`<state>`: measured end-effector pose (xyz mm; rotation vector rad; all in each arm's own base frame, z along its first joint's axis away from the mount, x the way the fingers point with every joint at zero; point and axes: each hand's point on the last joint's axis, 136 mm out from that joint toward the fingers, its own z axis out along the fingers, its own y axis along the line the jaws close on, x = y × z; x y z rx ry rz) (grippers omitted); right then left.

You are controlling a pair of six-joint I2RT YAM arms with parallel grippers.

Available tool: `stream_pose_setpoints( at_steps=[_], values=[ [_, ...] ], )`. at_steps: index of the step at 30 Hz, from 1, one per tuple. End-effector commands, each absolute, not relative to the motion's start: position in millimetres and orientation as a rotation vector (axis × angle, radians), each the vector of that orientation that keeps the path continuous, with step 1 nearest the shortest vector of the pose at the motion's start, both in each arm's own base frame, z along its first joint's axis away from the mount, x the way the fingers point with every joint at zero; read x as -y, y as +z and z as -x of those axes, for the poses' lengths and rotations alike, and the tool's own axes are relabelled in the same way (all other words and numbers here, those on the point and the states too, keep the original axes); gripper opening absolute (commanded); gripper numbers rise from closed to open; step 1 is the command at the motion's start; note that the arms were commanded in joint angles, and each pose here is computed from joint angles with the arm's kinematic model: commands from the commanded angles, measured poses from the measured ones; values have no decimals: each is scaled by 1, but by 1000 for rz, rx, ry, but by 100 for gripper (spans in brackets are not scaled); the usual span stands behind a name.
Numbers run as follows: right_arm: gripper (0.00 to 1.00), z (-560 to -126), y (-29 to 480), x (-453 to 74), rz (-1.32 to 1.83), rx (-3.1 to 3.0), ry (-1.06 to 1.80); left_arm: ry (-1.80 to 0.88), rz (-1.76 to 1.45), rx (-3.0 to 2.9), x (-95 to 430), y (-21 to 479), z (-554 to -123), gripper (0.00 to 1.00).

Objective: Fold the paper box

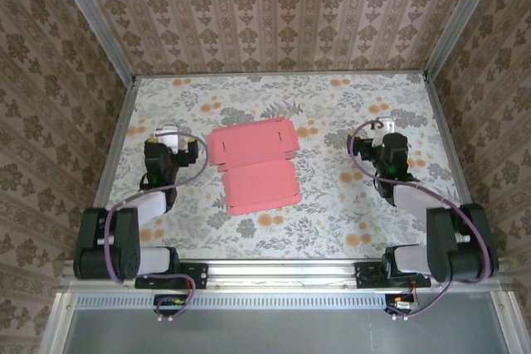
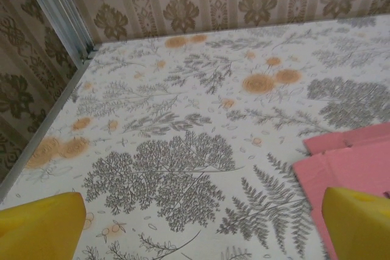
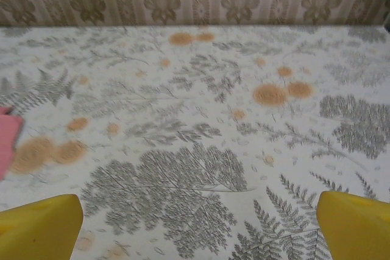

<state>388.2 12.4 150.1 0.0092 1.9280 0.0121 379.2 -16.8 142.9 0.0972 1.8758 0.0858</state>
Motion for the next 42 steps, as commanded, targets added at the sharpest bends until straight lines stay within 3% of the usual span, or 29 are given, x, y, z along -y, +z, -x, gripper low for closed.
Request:
stream_pose_setpoints(
  at_steps=[1,9,22,42],
  values=[
    [100,-376,175,-32,2,-1998,70,71,9,-1994,16,155,-367,100],
    [100,-341,199,-107,-121,-2115,409,-301,119,-2269,65,160,-352,100],
    [100,-284,133,-244,17,-2383,991,-565,183,-2617,108,103,-364,100],
    [100,-274,58,-284,6,-2599,1056,-515,155,-2765,118,63,-397,79]
  ],
)
